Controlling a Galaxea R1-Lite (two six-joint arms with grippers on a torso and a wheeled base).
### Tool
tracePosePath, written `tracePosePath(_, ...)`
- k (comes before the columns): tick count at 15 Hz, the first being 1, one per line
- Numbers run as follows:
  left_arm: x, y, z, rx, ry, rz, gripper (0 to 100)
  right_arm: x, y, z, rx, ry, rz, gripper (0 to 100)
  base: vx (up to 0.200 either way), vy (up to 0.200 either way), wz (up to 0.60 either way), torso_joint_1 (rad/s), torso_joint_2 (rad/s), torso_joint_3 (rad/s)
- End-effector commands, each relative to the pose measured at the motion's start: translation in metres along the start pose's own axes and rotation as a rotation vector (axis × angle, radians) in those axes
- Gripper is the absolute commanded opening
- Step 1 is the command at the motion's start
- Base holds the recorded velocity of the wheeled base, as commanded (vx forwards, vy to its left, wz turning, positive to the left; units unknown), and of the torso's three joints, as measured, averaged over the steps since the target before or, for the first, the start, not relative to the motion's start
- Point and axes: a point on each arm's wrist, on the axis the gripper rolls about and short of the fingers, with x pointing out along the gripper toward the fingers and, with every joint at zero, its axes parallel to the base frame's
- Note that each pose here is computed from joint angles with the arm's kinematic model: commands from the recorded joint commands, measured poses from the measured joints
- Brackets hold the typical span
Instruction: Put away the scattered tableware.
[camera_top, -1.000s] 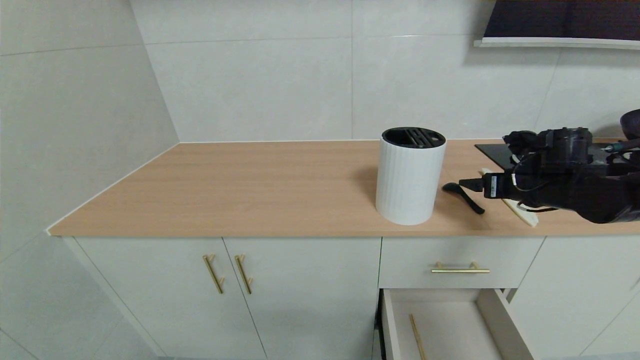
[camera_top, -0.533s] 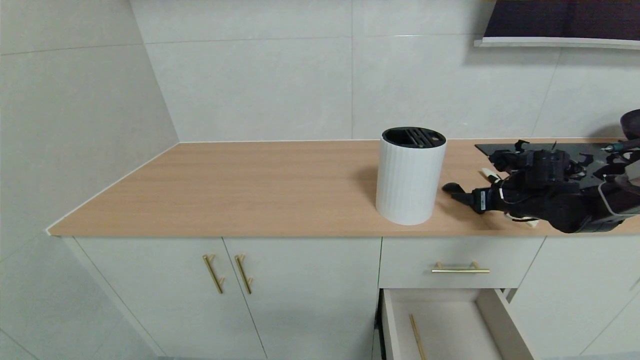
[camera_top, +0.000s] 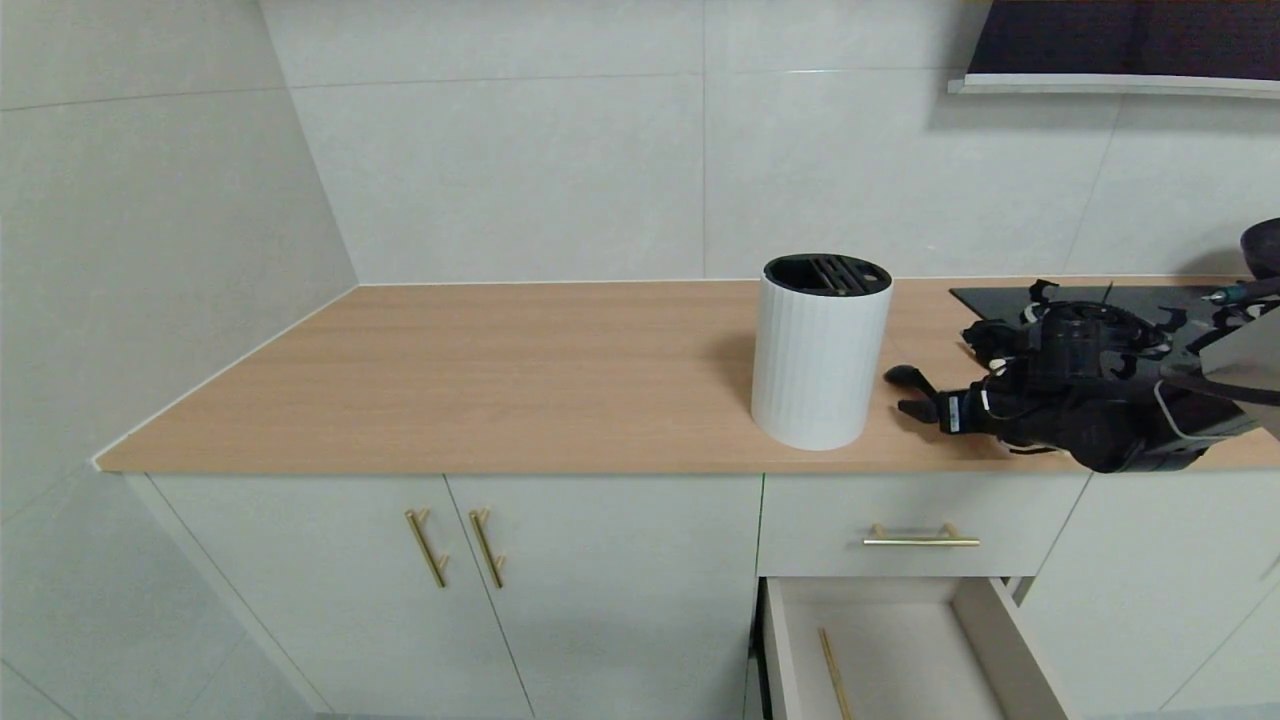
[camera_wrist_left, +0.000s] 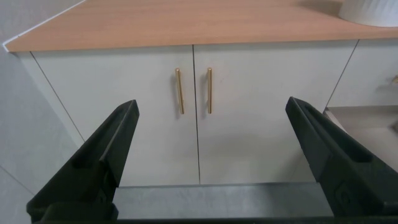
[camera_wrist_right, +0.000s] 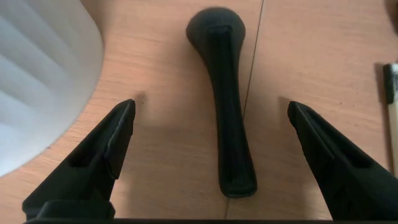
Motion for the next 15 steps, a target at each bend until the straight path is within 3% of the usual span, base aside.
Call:
tracePosePath(1, 0.0, 0.0, 0.0, 0.0, 0.0, 0.0, 100, 0.004, 0.0, -0.005, 0.002, 0.012, 0.002, 100, 0.0, 0.0, 0.0, 0.0, 0.0, 0.0)
tracePosePath(3, 0.0, 0.0, 0.0, 0.0, 0.002, 0.0, 100, 0.006, -0.001, -0.007, 0.003, 0.015, 0.002, 100, 0.0, 0.0, 0.0, 0.0, 0.0, 0.0)
tracePosePath(4, 0.0, 0.0, 0.0, 0.0, 0.002, 0.0, 100, 0.007, -0.001, -0.007, 0.003, 0.018, 0.001, 0, 0.0, 0.0, 0.0, 0.0, 0.0, 0.0)
tracePosePath(11, 0.0, 0.0, 0.0, 0.0, 0.0, 0.0, 100, 0.001, 0.001, -0.002, 0.002, 0.012, -0.003, 0, 0.0, 0.0, 0.0, 0.0, 0.0, 0.0)
tracePosePath(14, 0.0, 0.0, 0.0, 0.0, 0.002, 0.0, 100, -0.043, 0.013, 0.016, 0.034, 0.024, -0.09, 0, 0.0, 0.0, 0.0, 0.0, 0.0, 0.0)
tracePosePath(15, 0.0, 0.0, 0.0, 0.0, 0.002, 0.0, 100, -0.073, 0.025, 0.026, 0.095, 0.003, -0.082, 0, 0.0, 0.0, 0.0, 0.0, 0.0, 0.0)
